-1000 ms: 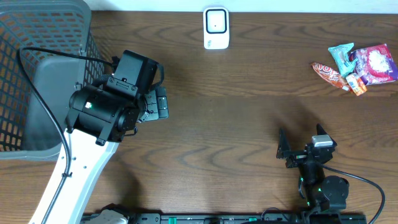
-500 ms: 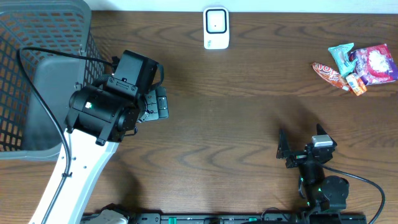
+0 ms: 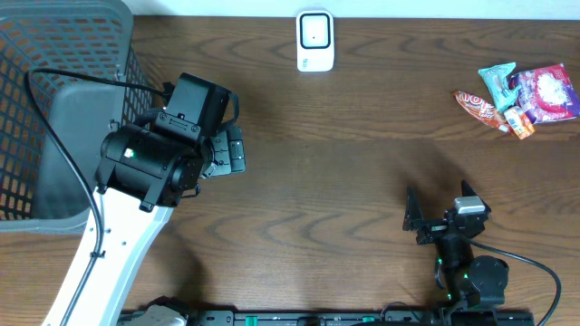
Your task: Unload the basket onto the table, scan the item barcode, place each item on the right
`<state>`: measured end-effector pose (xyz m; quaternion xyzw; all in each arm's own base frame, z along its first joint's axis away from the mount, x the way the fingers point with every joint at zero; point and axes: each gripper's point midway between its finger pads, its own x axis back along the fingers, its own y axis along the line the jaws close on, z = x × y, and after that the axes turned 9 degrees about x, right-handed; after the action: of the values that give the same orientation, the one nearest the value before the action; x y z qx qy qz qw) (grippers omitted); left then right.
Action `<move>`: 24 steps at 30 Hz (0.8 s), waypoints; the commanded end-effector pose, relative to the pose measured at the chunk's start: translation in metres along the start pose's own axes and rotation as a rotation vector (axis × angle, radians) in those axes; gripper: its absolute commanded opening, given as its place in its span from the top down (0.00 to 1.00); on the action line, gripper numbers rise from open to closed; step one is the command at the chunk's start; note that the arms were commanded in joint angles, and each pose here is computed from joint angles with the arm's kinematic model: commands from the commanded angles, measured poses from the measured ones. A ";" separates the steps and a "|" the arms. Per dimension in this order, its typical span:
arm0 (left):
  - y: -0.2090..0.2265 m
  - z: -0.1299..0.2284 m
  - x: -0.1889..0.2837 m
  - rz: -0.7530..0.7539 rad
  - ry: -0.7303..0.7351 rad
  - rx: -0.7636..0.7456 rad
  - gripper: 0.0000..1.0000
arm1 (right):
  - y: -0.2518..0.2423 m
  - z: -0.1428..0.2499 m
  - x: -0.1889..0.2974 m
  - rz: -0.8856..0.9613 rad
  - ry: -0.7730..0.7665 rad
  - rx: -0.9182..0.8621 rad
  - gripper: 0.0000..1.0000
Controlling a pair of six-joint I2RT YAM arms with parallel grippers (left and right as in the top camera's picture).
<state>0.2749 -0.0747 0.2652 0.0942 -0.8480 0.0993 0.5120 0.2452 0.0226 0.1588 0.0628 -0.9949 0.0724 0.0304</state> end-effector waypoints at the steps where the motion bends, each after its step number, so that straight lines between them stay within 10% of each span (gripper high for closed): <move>1: 0.001 -0.002 0.002 0.002 -0.008 0.006 0.02 | 0.001 0.001 0.000 0.000 0.000 0.019 0.01; 24: 0.007 0.016 -0.021 0.107 -0.021 0.036 0.02 | 0.001 0.001 0.000 0.000 0.000 0.019 0.01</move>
<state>0.2740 -0.0701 0.2515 0.0816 -0.8596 0.1339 0.4863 0.2452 0.0225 0.1588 0.0626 -0.9949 0.0726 0.0304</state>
